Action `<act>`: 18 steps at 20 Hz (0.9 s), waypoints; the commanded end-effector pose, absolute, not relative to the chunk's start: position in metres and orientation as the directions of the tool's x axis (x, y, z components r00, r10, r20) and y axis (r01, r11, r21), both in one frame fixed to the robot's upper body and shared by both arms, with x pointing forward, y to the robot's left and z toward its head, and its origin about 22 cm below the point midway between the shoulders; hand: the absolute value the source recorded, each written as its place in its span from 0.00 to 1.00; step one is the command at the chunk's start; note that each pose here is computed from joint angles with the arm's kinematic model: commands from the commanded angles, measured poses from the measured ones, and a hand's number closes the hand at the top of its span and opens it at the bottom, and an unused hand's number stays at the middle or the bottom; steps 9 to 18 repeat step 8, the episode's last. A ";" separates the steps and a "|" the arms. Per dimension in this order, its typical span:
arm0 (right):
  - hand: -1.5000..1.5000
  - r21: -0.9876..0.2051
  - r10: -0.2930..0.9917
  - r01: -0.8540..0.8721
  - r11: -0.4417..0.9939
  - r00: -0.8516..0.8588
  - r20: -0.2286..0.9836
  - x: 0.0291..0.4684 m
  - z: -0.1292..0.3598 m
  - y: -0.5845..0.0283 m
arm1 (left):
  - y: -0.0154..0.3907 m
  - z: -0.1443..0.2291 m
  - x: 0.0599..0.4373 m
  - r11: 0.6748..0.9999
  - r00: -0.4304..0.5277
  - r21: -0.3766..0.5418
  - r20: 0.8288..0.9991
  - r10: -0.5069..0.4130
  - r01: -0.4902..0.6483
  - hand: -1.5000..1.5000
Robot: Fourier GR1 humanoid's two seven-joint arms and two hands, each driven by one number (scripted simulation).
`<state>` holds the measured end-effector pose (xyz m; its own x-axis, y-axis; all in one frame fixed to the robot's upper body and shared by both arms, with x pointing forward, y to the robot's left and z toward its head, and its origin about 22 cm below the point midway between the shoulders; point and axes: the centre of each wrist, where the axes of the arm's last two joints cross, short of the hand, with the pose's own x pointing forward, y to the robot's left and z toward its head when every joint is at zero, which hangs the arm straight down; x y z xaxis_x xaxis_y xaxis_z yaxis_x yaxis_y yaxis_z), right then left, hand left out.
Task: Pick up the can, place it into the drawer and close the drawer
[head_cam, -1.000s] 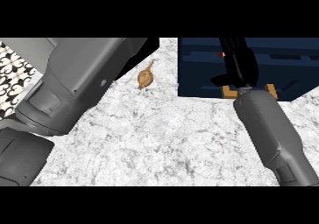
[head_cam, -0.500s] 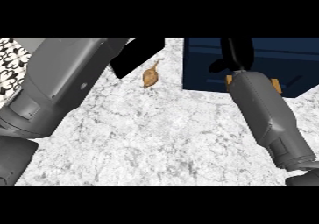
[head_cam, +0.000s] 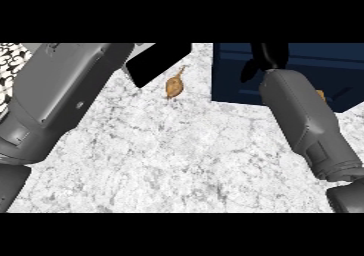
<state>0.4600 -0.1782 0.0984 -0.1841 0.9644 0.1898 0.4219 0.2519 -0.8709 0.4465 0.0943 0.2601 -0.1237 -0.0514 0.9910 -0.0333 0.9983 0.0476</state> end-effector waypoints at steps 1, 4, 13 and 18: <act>0.00 -0.785 0.935 0.510 0.352 -0.230 0.269 0.471 0.141 -0.163 | 0.101 0.256 0.443 0.998 -0.126 0.063 0.990 -0.066 -0.032 0.00; 0.00 -0.746 0.895 0.497 0.442 -0.293 0.335 0.471 0.144 -0.161 | 0.111 0.251 0.439 0.999 -0.121 0.043 0.992 -0.045 -0.022 0.00; 0.00 -0.738 0.884 0.490 0.464 -0.304 0.354 0.472 0.148 -0.152 | 0.120 0.242 0.435 0.998 -0.121 0.056 0.991 -0.057 -0.009 0.00; 0.00 -0.738 0.884 0.490 0.464 -0.304 0.354 0.472 0.148 -0.152 | 0.120 0.242 0.435 0.998 -0.121 0.056 0.991 -0.057 -0.009 0.00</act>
